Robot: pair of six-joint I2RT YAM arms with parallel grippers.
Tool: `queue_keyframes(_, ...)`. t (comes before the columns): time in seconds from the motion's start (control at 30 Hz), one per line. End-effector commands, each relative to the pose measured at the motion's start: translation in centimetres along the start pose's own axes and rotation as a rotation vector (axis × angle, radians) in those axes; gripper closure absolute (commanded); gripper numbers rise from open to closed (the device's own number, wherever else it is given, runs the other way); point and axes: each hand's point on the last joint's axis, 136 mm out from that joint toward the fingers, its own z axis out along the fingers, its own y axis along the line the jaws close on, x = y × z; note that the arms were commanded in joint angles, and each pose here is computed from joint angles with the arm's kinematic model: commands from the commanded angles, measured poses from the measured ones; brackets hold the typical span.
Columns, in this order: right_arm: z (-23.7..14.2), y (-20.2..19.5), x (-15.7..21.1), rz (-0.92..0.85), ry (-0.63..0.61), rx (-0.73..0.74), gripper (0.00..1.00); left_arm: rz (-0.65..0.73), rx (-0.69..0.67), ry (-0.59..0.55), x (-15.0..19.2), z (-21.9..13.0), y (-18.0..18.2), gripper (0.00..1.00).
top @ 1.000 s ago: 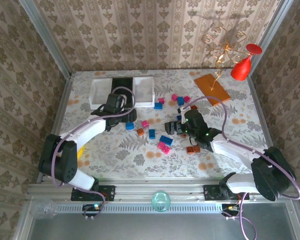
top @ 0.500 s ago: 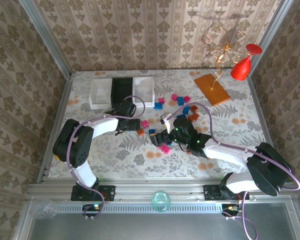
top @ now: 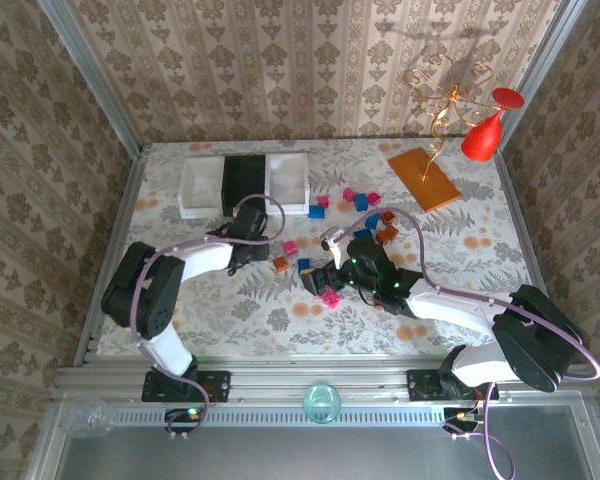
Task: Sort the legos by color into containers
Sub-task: Pick up the lego from the center of the table, then place the lego in the container.
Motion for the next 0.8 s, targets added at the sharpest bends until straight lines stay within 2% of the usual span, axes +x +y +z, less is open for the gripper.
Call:
queue_keyframes(0.0,0.0,0.3,0.0,-0.002,-0.012,0.0,0.03,-0.116,-0.034,-0.179,-5.9,-3.4,4.1,0.56)
queue_keyframes(0.1,0.0,0.2,0.0,-0.005,-0.01,0.006,0.03,-0.189,-0.056,-0.254,-9.5,-5.2,7.4,0.56)
queue_keyframes(0.2,0.1,0.2,0.1,-0.005,-0.009,0.012,0.03,-0.257,-0.087,-0.299,-13.2,-5.3,10.5,0.56)
queue_keyframes(0.33,0.3,0.1,0.2,-0.006,-0.006,0.015,0.03,-0.301,-0.106,-0.289,-17.7,-2.9,12.9,0.55)
queue_keyframes(0.43,0.3,0.2,0.2,-0.003,-0.007,0.015,0.03,-0.293,-0.124,-0.254,-20.3,-0.3,13.7,0.51)
queue_keyframes(0.53,0.2,0.0,0.2,-0.005,-0.012,0.028,0.03,-0.275,-0.148,-0.205,-22.1,1.4,14.1,0.38)
queue_keyframes(0.63,-0.3,-0.7,0.0,-0.011,-0.029,0.069,0.03,-0.254,-0.157,-0.226,-23.5,-0.2,13.7,0.25)
queue_keyframes(0.77,-1.4,-2.2,-0.4,-0.023,-0.061,0.156,0.03,-0.224,-0.1,-0.307,-22.2,-5.0,11.3,0.18)
